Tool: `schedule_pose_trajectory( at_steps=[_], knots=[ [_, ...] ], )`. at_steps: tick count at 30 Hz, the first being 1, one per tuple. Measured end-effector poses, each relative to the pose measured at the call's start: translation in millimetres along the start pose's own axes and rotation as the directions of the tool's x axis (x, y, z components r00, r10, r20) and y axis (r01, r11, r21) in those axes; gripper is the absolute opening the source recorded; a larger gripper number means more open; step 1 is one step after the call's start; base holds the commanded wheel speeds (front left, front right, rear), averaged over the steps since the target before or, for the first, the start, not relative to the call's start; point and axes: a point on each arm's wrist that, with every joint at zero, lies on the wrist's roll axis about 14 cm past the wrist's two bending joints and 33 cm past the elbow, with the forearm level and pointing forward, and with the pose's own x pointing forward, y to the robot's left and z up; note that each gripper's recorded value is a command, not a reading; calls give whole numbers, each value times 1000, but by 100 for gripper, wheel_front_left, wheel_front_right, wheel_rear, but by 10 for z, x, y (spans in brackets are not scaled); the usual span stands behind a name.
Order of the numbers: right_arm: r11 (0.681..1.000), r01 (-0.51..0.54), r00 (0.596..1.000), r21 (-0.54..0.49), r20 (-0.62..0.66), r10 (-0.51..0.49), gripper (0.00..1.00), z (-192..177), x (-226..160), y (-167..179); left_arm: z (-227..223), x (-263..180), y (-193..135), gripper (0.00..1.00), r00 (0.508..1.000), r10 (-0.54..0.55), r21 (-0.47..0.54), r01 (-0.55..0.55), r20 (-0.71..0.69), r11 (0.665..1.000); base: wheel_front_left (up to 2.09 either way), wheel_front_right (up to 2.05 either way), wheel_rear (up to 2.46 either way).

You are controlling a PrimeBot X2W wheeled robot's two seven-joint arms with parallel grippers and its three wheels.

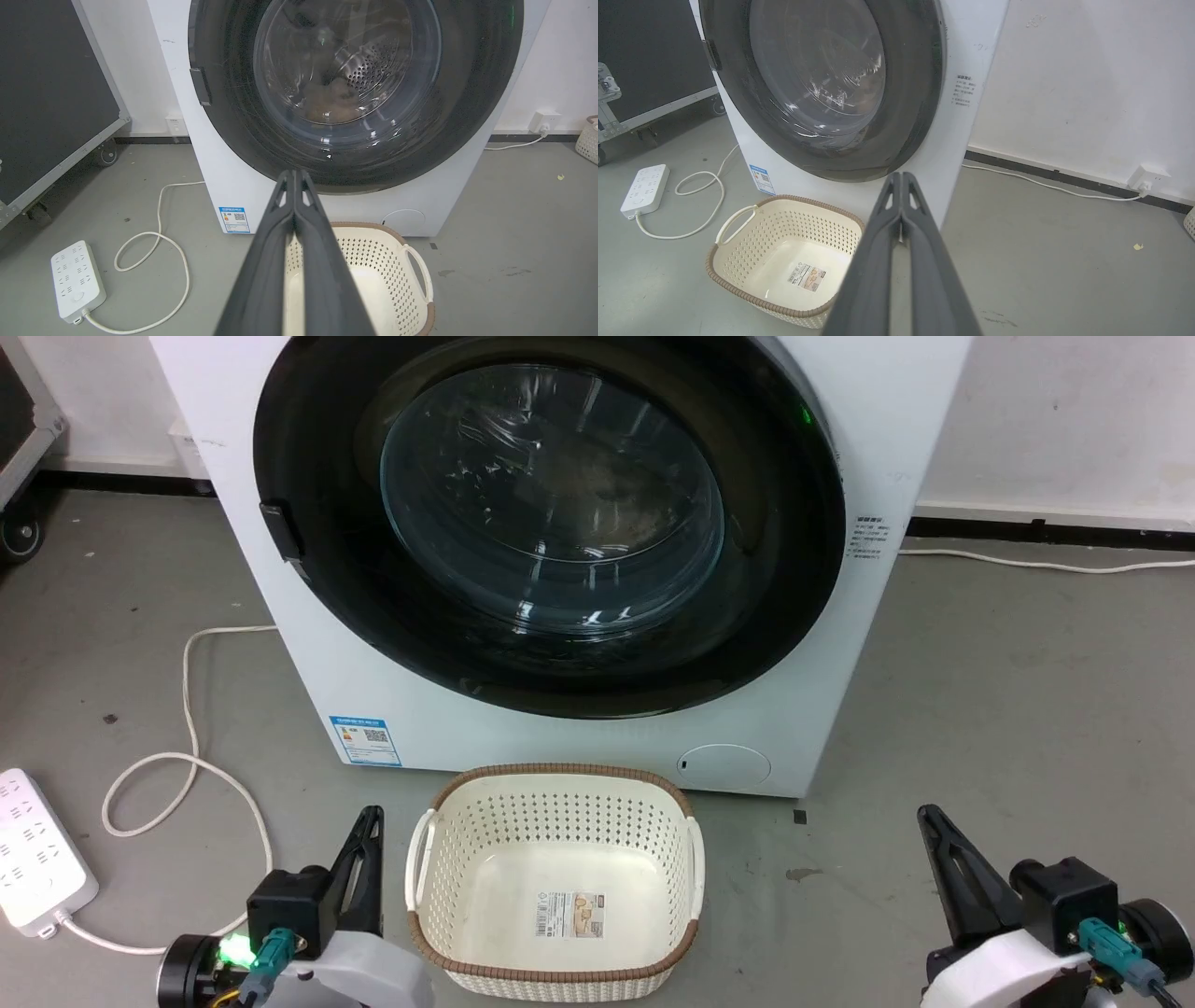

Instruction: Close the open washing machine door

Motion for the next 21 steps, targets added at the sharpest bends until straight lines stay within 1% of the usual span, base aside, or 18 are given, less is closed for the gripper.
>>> schedule_pose_trajectory(
  at_steps=[21],
  knots=[
    [1000,-10,1000,7,-28,10,0,-14,11,36,23,12,45,0,1000,26,16,-26,-17,1000,0,0,0]
  ],
)
